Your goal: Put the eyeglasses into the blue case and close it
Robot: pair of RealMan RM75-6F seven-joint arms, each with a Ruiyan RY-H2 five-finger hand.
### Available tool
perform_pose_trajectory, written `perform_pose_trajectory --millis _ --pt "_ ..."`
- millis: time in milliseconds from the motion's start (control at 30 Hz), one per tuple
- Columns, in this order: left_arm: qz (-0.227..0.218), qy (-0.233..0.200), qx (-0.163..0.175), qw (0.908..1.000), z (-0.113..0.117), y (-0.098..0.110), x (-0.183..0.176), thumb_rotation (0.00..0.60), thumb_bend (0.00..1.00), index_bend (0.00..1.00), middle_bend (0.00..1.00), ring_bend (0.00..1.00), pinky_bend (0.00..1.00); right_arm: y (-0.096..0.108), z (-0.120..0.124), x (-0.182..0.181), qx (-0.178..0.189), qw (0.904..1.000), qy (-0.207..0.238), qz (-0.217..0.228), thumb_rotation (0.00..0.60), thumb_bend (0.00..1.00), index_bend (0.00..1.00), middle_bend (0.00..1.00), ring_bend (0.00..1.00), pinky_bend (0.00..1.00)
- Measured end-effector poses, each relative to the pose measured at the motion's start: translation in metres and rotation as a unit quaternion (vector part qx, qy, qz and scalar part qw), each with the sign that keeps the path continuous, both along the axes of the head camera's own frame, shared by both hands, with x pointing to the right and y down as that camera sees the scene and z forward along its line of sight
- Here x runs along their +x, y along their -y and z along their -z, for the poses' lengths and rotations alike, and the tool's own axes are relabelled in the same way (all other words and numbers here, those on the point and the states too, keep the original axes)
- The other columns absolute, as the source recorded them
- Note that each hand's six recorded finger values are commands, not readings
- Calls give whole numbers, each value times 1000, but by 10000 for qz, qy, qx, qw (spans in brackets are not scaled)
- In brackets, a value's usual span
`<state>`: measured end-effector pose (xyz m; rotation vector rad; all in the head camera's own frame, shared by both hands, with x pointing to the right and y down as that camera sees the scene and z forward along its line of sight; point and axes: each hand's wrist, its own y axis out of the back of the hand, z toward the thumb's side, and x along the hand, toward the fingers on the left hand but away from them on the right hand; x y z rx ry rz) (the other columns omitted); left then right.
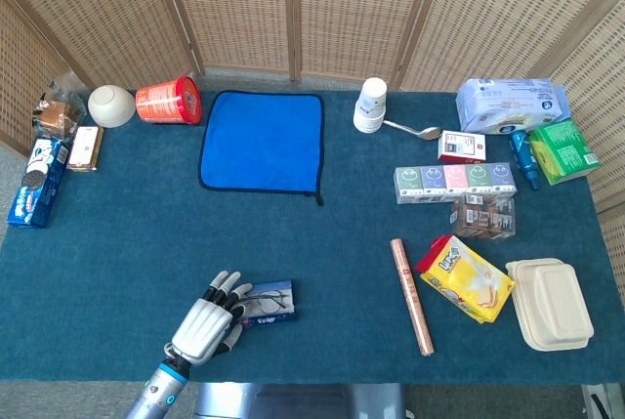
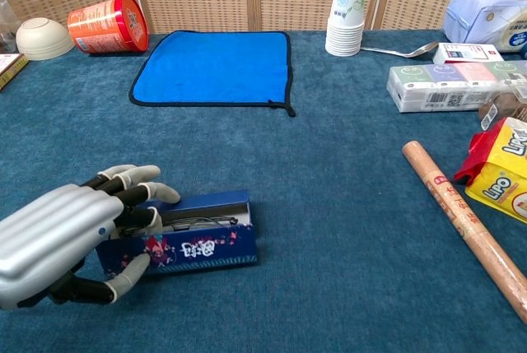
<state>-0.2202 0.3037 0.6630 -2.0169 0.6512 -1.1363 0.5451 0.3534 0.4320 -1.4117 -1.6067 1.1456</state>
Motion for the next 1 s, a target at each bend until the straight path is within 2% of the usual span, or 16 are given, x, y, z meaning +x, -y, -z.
perform_pose_trajectory --millis 233,667,1000 --pt "272 -107 150 9995 8 12 -12 567 521 628 230 0 0 1 -1 -2 -4 10000 -7 13 600 318 0 8 0 154" --pt "658 -191 -40 9976 -1 19 -25 566 513 613 217 0 0 1 1 -5 15 10000 -37 17 600 318 0 7 0 155" --pt "907 -440 -154 9948 -6 26 -23 571 510 599 203 0 9 1 3 -5 23 10000 -49 0 600 316 0 8 0 154"
